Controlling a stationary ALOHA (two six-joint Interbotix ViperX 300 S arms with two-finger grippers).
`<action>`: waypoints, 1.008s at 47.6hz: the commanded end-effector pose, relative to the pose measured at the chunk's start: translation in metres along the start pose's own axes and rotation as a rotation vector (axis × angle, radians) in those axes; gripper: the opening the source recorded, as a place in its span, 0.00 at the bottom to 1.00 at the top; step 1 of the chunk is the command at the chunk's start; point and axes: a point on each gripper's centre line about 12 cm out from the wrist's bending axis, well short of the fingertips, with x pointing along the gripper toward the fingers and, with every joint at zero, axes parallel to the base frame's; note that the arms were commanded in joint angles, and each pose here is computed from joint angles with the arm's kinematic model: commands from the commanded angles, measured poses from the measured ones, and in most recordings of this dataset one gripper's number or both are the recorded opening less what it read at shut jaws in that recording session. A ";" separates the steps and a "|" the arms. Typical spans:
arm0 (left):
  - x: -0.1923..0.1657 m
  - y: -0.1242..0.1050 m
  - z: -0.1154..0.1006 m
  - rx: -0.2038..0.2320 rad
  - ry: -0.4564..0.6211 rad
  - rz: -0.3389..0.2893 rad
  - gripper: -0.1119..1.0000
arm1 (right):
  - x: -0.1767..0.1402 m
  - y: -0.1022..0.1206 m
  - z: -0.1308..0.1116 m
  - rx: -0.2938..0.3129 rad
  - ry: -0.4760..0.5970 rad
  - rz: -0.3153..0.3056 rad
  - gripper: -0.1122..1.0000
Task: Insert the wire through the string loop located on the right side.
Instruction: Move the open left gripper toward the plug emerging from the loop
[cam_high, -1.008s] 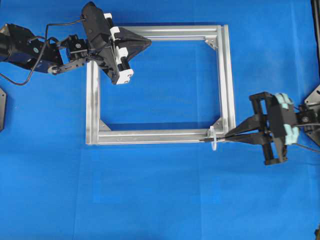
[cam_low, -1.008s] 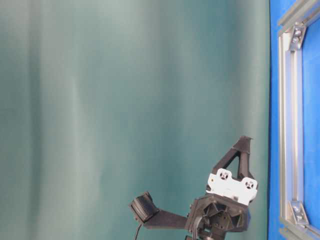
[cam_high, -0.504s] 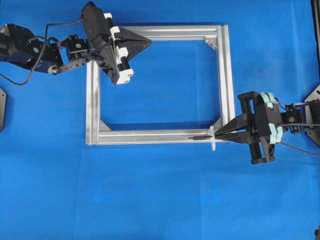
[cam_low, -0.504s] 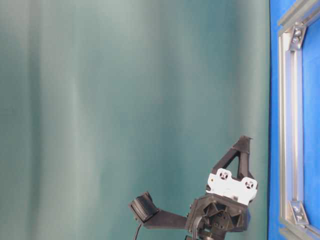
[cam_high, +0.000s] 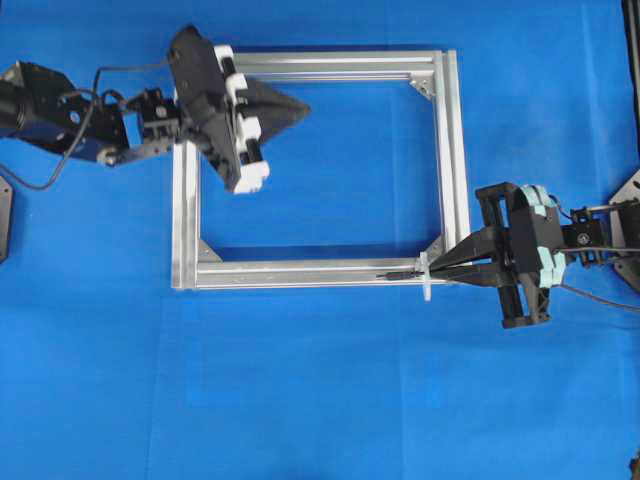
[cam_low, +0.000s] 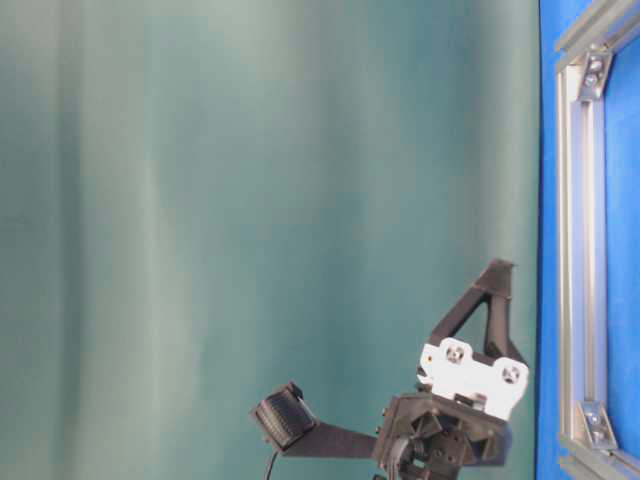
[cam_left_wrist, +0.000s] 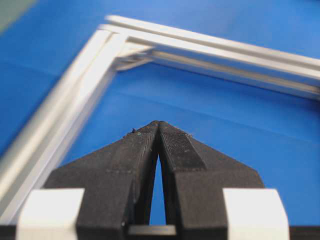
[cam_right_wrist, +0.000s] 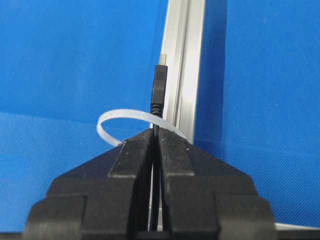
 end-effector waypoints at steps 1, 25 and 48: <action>-0.004 -0.022 0.010 0.005 -0.032 -0.058 0.10 | 0.001 0.001 0.008 0.004 -0.031 0.002 0.07; -0.042 -0.141 -0.013 0.001 0.031 -0.378 0.10 | 0.001 0.001 0.008 0.002 -0.031 0.002 0.07; -0.040 -0.151 -0.010 -0.003 0.026 -0.401 0.10 | 0.002 0.001 0.010 0.002 -0.034 0.002 0.07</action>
